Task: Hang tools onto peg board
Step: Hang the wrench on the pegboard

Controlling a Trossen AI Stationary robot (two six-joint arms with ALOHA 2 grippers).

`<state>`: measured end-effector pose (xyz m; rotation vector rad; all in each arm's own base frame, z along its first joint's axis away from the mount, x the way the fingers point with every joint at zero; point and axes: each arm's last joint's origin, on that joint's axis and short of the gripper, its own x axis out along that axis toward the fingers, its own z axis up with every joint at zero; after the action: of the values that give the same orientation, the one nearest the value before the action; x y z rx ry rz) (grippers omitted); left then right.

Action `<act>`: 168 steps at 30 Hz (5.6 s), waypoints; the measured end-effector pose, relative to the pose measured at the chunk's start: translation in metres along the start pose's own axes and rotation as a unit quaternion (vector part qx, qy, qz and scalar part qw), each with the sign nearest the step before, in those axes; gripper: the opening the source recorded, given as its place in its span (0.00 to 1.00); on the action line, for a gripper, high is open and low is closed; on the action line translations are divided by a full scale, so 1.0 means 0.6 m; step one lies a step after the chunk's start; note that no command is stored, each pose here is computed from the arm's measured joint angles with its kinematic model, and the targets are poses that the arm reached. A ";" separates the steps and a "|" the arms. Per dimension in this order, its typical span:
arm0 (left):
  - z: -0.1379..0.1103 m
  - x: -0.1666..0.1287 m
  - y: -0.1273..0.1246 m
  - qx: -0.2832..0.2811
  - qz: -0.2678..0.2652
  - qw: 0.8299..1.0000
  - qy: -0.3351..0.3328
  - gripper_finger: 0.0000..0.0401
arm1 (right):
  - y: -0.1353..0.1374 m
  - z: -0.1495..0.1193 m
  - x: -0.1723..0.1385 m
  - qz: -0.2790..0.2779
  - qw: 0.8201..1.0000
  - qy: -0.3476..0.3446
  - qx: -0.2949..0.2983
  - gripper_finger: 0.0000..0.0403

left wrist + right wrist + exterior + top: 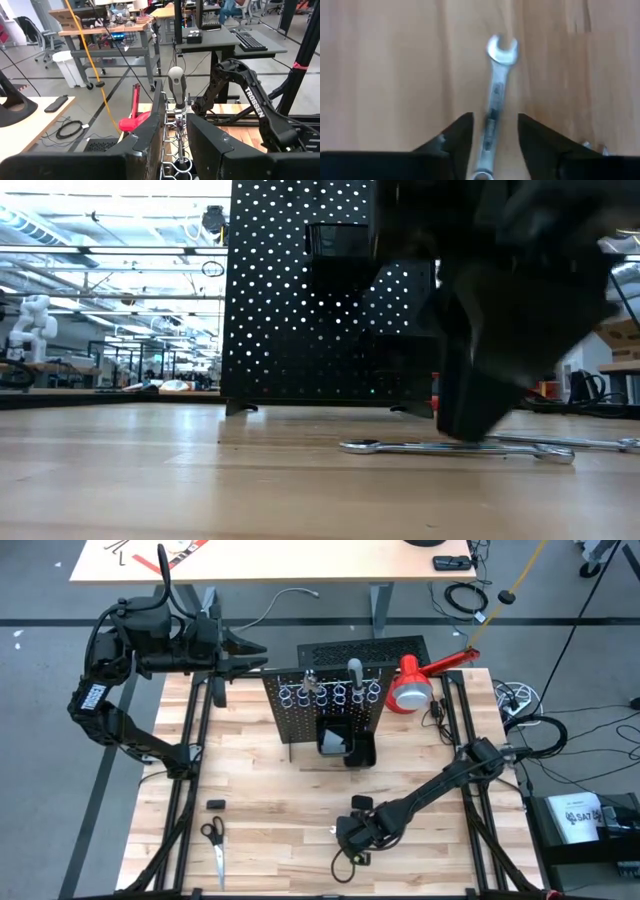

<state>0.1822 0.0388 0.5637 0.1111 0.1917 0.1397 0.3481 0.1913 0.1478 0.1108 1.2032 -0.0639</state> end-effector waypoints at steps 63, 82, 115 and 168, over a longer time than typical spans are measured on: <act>0.019 -0.021 0.000 0.049 0.002 0.997 -0.063 0.26 | -0.004 0.066 -0.051 -0.072 0.994 -0.080 -0.026 0.00; -0.036 -0.002 -0.121 0.177 -0.245 0.953 0.010 0.05 | -0.004 0.067 -0.101 -0.095 0.987 -0.121 -0.036 0.00; -0.360 0.080 -0.438 0.025 -0.132 0.990 0.029 0.01 | -0.050 0.068 0.047 -0.026 0.998 0.050 -0.025 0.27; -0.686 0.224 -0.430 -0.076 -0.145 0.974 0.153 0.13 | -0.031 0.103 0.013 0.022 0.998 -0.051 -0.032 0.00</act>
<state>0.2643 -0.1551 0.1057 -0.0925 0.5019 -0.1222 0.4065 0.1654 0.1616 0.0762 1.0988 0.0073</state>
